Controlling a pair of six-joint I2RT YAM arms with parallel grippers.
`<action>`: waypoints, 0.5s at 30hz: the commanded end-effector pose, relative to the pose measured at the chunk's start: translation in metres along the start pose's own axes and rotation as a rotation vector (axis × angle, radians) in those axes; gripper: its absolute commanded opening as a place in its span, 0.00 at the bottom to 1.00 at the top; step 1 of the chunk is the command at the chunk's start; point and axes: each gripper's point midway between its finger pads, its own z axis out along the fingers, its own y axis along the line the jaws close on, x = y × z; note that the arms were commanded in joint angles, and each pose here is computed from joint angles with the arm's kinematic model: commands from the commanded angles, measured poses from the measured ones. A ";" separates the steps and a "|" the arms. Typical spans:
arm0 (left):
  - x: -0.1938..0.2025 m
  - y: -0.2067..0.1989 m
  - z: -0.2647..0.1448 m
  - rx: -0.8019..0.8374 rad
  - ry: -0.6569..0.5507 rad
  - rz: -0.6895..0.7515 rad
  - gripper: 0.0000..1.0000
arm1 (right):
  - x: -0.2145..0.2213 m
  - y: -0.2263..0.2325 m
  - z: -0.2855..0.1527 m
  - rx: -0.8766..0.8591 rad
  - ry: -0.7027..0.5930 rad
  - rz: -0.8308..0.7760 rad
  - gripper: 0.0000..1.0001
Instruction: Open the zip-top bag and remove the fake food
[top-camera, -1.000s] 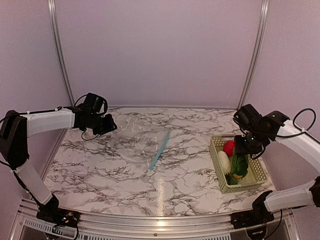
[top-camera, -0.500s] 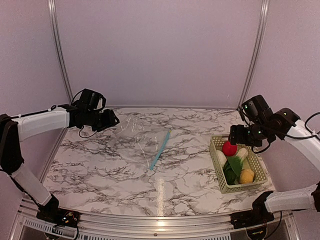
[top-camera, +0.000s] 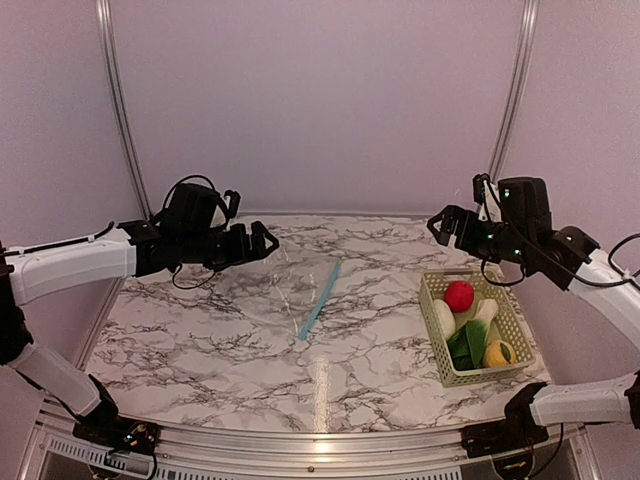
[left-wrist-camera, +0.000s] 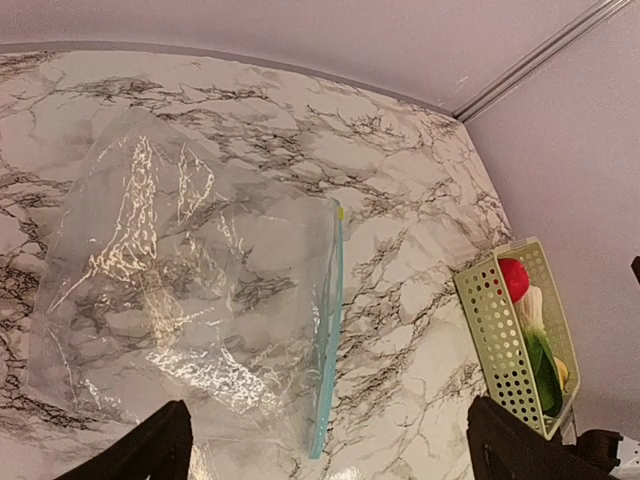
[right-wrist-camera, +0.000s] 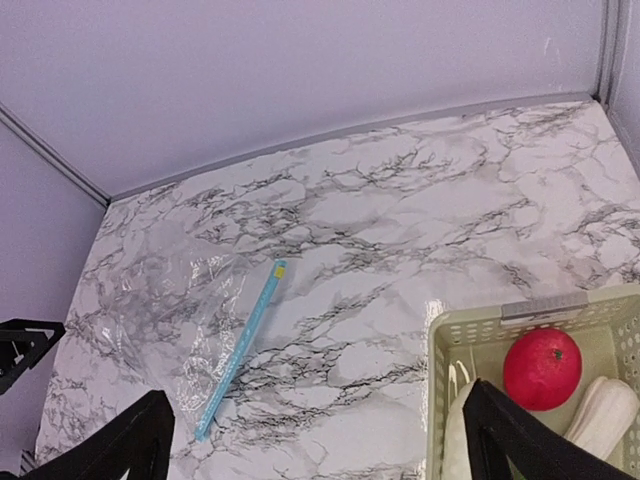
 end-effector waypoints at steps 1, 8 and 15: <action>-0.014 -0.015 -0.015 0.049 -0.105 0.001 0.99 | -0.034 0.039 -0.005 -0.180 -0.163 0.022 0.99; -0.028 -0.025 -0.036 0.093 -0.197 0.006 0.99 | -0.042 0.065 -0.004 -0.249 -0.223 -0.030 0.99; -0.038 -0.025 -0.049 0.085 -0.256 0.015 0.99 | -0.048 0.090 -0.001 -0.304 -0.250 -0.063 0.99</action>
